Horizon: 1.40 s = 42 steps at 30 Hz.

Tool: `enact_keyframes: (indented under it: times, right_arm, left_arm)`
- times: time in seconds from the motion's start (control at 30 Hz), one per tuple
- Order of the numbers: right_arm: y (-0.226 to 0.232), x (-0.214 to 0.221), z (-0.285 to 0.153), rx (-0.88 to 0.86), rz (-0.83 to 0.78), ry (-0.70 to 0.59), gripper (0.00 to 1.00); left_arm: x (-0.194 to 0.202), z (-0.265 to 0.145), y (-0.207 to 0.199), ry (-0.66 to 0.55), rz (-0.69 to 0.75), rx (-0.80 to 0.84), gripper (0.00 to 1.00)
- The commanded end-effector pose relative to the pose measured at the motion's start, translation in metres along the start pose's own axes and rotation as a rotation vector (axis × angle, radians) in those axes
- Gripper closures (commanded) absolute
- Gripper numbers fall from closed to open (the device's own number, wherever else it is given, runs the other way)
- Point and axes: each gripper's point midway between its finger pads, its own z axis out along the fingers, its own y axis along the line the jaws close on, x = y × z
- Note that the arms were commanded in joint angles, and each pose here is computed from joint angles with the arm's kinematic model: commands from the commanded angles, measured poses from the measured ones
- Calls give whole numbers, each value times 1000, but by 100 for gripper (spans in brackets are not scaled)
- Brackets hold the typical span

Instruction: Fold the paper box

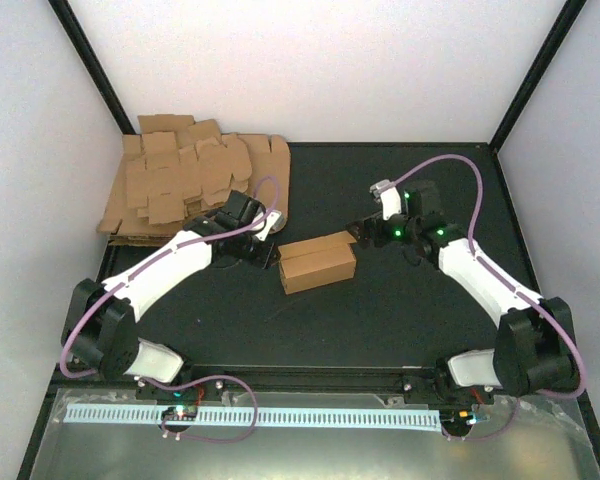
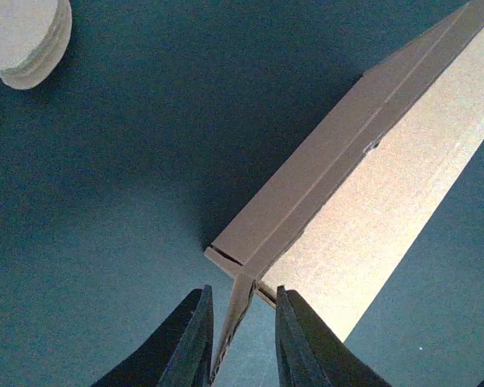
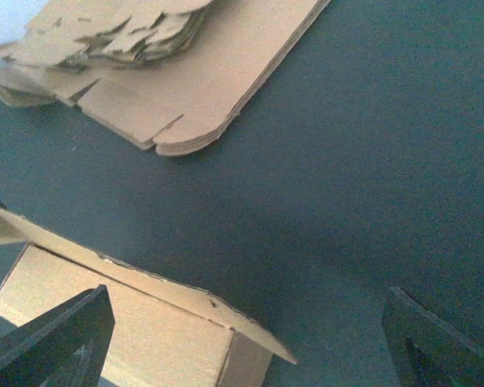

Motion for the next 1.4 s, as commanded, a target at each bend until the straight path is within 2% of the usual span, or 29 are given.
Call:
enact_keyframes:
  times: [0.0,0.13,0.43,0.8,0.93,1.13,1.37]
  right_arm:
    - [19,-1,8,-57,-72,46,6]
    - [25,3,13,-79,-89,81,9]
    - [42,17,16,-78,-126,162,12]
    - [58,33,7,-94,-110,225,20]
    - [44,31,4,3,-108,212,15]
    - [24,4,-9,154,-98,110,11]
    - [12,12,9,186,-123,276,12]
  left_arm:
    - [-12,-7,1,-10,-16,-24,79]
    - [-15,-5,2,-9,-18,-28,85]
    - [-37,0,5,-25,-7,-53,89]
    - [-63,1,5,-67,12,-72,87]
    - [-67,2,5,-71,12,-68,87]
    - [-70,4,12,-85,6,-112,87]
    - [-80,4,14,-123,15,-123,87]
